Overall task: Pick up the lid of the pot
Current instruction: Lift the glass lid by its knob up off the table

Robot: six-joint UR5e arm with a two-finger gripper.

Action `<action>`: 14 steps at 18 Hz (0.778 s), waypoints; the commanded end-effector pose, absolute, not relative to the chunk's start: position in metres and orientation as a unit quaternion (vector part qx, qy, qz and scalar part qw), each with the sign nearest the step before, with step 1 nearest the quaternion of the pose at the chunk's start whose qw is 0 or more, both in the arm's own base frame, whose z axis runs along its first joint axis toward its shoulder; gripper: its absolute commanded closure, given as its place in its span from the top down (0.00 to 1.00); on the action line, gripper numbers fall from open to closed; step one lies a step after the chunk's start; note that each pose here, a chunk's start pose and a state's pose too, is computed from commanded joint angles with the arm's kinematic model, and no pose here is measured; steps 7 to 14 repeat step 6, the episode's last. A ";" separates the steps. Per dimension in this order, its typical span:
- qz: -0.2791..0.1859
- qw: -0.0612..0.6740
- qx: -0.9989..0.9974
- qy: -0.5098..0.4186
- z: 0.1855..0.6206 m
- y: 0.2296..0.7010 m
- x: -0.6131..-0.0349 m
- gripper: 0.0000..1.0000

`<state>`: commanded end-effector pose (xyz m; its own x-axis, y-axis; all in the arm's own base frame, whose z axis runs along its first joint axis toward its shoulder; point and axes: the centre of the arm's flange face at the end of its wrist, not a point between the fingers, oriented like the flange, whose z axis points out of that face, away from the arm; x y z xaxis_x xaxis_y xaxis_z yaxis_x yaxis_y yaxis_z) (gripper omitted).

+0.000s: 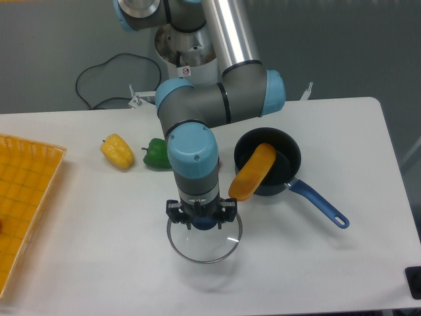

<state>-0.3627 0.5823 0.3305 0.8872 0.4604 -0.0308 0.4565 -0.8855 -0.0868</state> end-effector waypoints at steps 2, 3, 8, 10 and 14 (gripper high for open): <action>0.025 0.037 -0.971 -0.235 0.329 0.582 -0.362 0.51; 0.024 0.037 -0.971 -0.236 0.328 0.582 -0.362 0.51; 0.024 0.036 -0.971 -0.236 0.328 0.581 -0.362 0.51; 0.024 0.036 -0.971 -0.236 0.328 0.581 -0.362 0.51; 0.024 0.036 -0.971 -0.236 0.328 0.581 -0.362 0.51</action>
